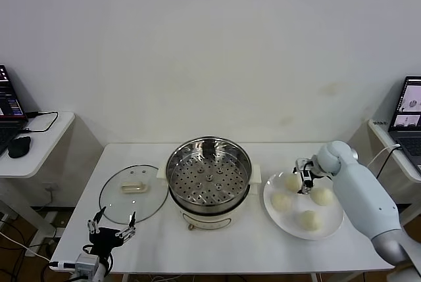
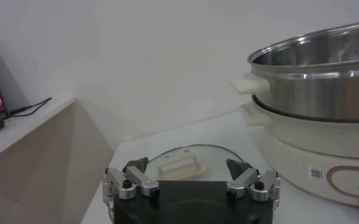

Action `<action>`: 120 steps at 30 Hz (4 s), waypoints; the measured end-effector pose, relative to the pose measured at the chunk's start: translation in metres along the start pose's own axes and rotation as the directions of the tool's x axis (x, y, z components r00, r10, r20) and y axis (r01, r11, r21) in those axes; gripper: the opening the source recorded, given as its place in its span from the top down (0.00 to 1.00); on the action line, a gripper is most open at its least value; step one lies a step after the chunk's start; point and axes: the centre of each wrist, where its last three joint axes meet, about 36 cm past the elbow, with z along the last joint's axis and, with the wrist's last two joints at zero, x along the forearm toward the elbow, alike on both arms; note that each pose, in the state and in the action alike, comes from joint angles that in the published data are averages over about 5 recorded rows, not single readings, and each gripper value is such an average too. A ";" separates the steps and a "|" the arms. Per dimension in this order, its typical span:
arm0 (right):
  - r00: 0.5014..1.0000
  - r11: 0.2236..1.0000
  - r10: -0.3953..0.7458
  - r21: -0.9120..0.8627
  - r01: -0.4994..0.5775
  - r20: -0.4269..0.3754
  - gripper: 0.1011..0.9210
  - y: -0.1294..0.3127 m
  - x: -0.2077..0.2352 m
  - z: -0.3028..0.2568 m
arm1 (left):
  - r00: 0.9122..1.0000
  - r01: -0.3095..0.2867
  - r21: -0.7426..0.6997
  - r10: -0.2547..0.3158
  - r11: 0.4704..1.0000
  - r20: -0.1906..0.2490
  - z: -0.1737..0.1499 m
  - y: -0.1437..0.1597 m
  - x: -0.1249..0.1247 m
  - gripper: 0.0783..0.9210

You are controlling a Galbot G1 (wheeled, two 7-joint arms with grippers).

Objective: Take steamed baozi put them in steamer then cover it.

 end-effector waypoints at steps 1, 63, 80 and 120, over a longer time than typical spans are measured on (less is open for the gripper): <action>1.000 1.000 0.001 -0.002 -0.001 0.000 0.28 0.000 0.000 0.000 | 1.000 0.000 -0.001 0.000 1.000 0.000 0.000 0.000 0.000 0.12; 0.970 0.251 -0.095 0.948 -0.194 0.223 0.33 -0.172 0.194 -0.316 | 0.998 0.059 -0.014 -0.059 0.998 -0.021 -0.004 0.006 0.004 0.12; 0.982 0.118 -0.119 0.984 -0.133 0.147 0.33 -0.142 0.143 -0.342 | 0.997 0.063 -0.010 -0.063 0.998 -0.035 -0.002 0.006 0.008 0.12; 0.982 0.176 -0.129 0.977 -0.117 0.141 0.13 -0.115 0.088 -0.337 | 0.997 0.059 0.004 -0.059 0.998 -0.042 0.001 0.000 0.004 0.12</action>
